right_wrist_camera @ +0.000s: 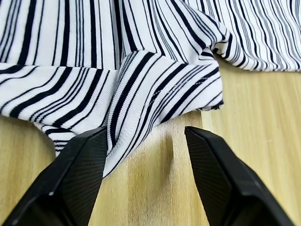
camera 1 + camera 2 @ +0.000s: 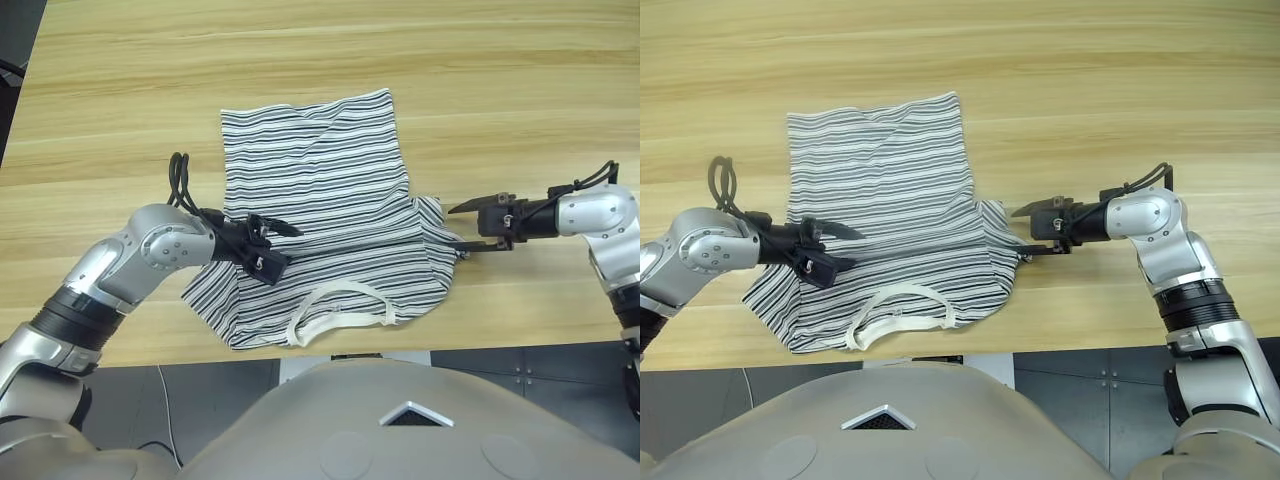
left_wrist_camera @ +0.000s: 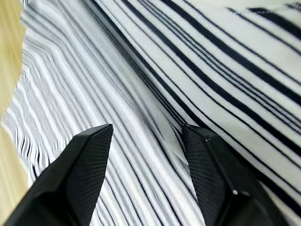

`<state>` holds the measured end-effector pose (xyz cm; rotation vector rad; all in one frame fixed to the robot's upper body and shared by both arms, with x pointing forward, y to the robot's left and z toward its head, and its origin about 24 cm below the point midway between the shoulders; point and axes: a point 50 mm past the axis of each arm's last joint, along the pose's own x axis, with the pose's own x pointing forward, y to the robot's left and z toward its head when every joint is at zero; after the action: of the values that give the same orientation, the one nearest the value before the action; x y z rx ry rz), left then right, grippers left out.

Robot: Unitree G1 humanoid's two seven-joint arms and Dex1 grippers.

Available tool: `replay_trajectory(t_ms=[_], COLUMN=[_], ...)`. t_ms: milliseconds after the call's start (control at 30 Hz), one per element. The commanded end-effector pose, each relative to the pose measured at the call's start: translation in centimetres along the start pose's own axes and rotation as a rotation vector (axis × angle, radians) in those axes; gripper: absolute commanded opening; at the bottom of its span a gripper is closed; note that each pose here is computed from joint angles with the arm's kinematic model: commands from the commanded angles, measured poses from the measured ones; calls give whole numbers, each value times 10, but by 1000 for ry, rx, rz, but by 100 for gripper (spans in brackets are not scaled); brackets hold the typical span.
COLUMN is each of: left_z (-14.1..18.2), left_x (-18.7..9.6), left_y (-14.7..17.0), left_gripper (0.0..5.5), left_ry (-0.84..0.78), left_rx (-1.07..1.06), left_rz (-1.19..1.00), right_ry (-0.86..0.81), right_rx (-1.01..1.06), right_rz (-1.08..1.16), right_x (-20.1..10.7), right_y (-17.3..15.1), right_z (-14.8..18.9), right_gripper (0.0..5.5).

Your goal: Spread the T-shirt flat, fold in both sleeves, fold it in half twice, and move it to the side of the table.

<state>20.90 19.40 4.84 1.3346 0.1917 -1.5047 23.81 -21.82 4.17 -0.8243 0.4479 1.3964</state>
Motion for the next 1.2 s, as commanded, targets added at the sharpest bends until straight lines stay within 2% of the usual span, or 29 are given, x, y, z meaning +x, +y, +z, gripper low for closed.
replay_trajectory(t_ms=[33,133,300,500,633,733,1033,1133,1200], left_z=[-29,-25,10,19,13,6,8,11,-2], left_x=[-3,-3,0,-5,-9,-17,-41,-45,-59], left_y=[-8,-3,3,-7,-7,10,46,43,28], left_gripper=[277,277,277,277,277,277,277,277,277], left_ry=[157,138,-46,-106,-56,1,37,-14,-82], left_rx=[-42,-1,21,-10,3,55,125,56,-214], left_rz=[-77,-60,-53,-141,-134,-59,93,88,36], right_ry=[-12,-83,-234,-326,-343,-348,-356,-361,-365], right_rx=[21,19,-19,-43,-48,-43,-31,-30,-23], right_rz=[19,-3,-150,-243,-238,-240,-237,-238,-242], right_x=[-12,-11,-5,-7,-4,-3,2,3,4], right_y=[4,1,-25,-54,-56,-53,-50,-49,-47], right_z=[4,14,37,55,57,57,54,55,53], right_gripper=[292,292,292,292,292,292,292,292,292])
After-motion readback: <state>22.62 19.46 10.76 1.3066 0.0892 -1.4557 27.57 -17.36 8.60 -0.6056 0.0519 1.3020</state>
